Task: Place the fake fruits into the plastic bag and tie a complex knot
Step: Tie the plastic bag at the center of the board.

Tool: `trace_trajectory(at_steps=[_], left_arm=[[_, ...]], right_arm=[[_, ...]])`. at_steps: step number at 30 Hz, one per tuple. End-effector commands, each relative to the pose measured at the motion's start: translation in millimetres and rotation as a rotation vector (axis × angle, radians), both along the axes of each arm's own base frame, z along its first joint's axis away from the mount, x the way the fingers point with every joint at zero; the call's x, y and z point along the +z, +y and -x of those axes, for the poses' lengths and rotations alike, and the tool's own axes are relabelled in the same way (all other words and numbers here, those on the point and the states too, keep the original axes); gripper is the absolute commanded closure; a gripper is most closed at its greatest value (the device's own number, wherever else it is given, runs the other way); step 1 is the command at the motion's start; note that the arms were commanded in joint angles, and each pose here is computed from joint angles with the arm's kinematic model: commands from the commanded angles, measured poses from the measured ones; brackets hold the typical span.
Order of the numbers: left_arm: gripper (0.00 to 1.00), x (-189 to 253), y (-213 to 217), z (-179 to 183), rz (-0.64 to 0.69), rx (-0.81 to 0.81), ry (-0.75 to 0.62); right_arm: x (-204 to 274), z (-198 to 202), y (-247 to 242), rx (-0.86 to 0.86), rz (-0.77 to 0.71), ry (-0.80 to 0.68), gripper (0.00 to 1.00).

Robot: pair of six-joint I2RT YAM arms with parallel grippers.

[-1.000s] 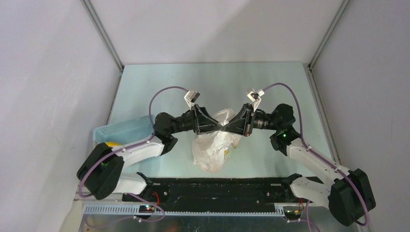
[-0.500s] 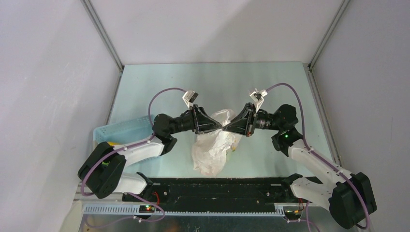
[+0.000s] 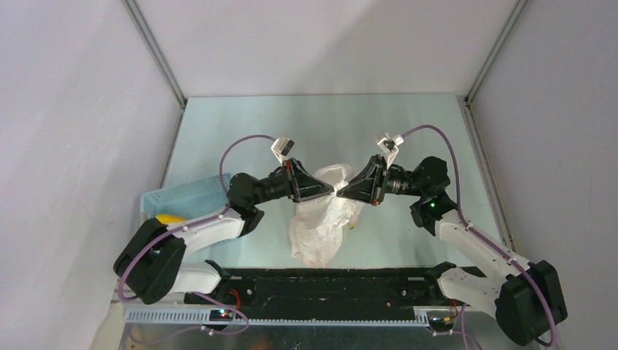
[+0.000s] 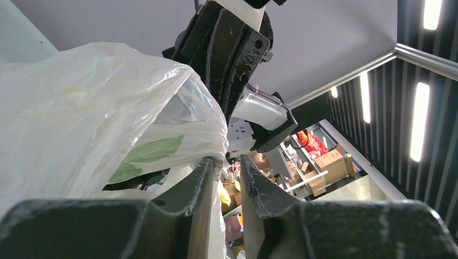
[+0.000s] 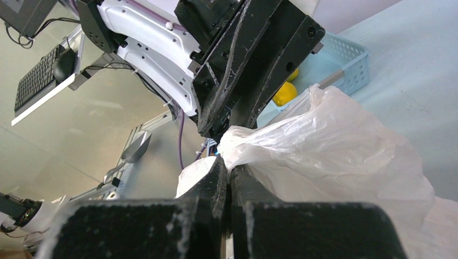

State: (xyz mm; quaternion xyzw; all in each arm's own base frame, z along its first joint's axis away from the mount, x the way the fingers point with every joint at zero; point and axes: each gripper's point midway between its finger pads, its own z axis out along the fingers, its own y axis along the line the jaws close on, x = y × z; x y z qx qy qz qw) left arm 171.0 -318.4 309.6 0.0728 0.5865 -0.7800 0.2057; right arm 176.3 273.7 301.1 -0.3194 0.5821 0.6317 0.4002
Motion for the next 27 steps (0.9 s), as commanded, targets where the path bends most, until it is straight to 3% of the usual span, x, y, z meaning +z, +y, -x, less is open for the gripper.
trace_trajectory(at_steps=[1,14,23,27], left_arm=[[0.74,33.3,10.2,12.8,0.087,0.007,-0.127],[0.80,25.7,7.7,11.2,0.044,0.010,-0.121],[0.99,22.8,7.1,11.1,0.035,0.012,-0.121],[1.00,22.0,8.1,11.7,0.035,0.017,-0.127]], right_arm=[[-11.1,-6.6,-2.1,-0.027,0.023,0.019,1.00],[-11.8,-8.2,-2.0,-0.031,0.023,0.022,1.00],[-12.7,-8.8,-1.9,-0.033,0.026,0.028,1.00],[-12.9,-9.0,-2.1,-0.035,0.026,0.032,1.00]])
